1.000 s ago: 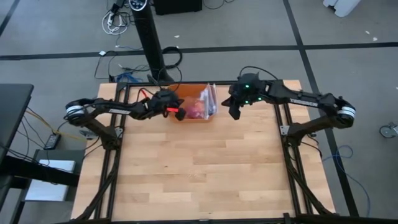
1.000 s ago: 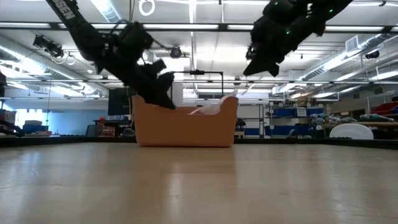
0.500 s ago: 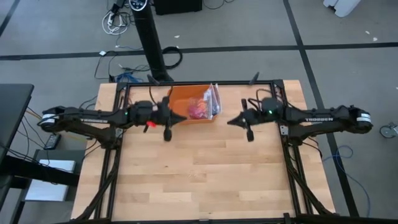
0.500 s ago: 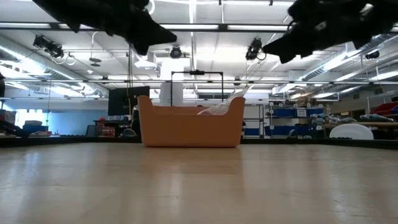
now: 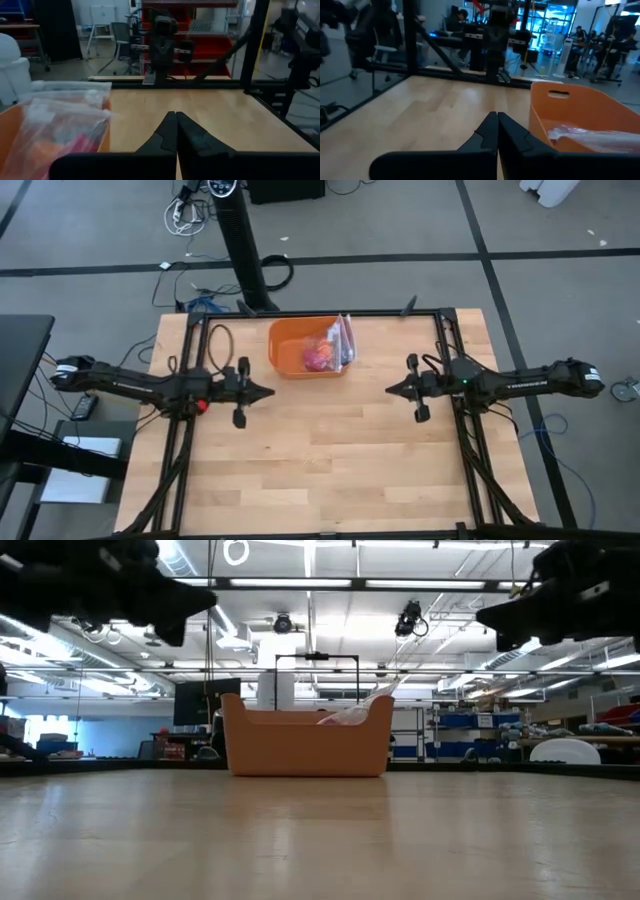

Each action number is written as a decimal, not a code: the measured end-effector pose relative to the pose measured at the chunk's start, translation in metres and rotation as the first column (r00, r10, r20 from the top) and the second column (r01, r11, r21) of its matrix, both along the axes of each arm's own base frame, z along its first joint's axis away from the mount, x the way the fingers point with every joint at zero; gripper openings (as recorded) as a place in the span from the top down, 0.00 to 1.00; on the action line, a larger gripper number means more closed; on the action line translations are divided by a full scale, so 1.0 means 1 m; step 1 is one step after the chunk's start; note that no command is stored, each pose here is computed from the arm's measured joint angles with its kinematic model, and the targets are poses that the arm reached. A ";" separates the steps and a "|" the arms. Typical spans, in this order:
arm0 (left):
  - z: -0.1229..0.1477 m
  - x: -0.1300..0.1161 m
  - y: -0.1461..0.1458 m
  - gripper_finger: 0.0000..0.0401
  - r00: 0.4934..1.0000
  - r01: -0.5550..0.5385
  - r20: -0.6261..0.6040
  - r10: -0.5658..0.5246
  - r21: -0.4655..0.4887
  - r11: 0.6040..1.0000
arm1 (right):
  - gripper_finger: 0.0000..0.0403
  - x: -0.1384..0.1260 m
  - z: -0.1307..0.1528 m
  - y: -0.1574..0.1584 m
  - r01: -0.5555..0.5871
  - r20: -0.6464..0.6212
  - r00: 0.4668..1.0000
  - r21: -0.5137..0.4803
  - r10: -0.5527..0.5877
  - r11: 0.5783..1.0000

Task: Roll bandage
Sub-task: Return to Home Position

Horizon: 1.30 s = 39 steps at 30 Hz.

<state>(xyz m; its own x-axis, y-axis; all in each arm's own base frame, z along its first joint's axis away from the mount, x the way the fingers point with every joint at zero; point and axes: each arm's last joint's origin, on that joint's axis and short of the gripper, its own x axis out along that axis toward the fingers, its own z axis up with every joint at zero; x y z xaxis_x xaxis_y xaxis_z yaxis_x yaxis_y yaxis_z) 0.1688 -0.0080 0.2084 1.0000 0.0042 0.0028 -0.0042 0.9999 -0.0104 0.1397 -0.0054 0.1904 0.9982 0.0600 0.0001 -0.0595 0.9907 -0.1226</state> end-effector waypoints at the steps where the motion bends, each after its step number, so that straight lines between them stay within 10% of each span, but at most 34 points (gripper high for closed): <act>1: -0.004 -0.006 0.000 1.00 1.000 -0.003 0.008 0.003 -0.010 1.000 | 1.00 -0.003 -0.002 0.001 -0.007 0.003 1.000 0.004 0.007 1.000; 16: -0.013 -0.066 0.005 0.99 0.996 -0.020 0.083 0.023 -0.028 0.999 | 1.00 -0.048 0.000 0.004 -0.048 0.065 0.997 0.048 0.044 0.998; 39: -0.034 -0.069 0.016 0.99 0.994 -0.080 0.075 0.081 -0.013 0.997 | 1.00 -0.049 -0.008 -0.008 0.006 -0.003 1.000 0.028 -0.005 1.000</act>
